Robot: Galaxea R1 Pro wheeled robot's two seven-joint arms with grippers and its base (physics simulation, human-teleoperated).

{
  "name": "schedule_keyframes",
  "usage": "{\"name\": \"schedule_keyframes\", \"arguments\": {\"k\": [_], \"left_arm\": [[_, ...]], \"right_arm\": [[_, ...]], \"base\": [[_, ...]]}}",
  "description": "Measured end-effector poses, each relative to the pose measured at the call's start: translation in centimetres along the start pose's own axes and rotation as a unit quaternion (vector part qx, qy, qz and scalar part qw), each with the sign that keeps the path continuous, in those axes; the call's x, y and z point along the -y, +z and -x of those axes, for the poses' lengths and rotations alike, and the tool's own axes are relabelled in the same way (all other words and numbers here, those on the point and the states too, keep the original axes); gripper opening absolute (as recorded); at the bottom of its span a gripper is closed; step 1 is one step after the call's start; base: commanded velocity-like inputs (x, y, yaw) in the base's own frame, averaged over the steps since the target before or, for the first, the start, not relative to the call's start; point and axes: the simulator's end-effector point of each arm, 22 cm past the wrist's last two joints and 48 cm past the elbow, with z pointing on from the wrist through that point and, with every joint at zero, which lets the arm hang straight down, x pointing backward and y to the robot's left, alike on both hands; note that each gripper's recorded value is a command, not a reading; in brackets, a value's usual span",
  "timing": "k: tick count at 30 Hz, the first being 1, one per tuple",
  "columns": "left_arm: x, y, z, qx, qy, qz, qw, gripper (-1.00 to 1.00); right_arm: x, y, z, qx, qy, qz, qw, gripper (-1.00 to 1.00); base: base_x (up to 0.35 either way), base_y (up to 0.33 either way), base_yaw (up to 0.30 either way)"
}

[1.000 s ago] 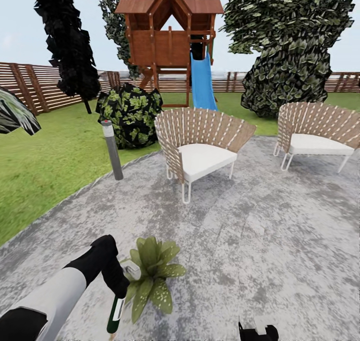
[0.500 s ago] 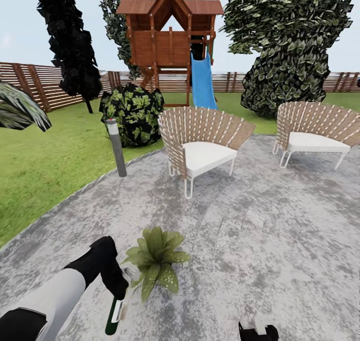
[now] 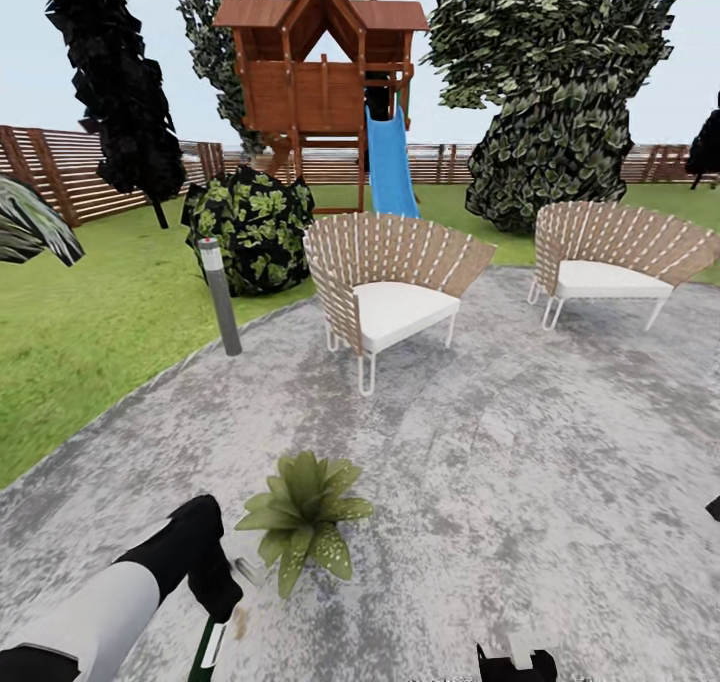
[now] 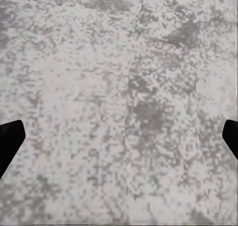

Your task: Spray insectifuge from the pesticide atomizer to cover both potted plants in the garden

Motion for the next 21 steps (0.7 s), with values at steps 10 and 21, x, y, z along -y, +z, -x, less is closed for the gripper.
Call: {"name": "schedule_keyframes", "arguments": {"k": [10, 21], "left_arm": [[0.13, 0.27, -0.33, -0.003, -0.004, -0.004, 1.0000, -1.00], [-0.44, 0.89, -0.86, -0.009, -0.003, 0.014, 0.9999, -1.00]], "right_arm": [[0.00, -0.01, -0.04, 0.000, 0.000, 0.001, 1.0000, 1.00], [0.00, 0.01, 0.06, 0.001, 0.000, 0.000, 1.0000, 1.00]], "base": [[0.015, 0.284, -0.015], [0.014, 0.038, -0.188]]}}
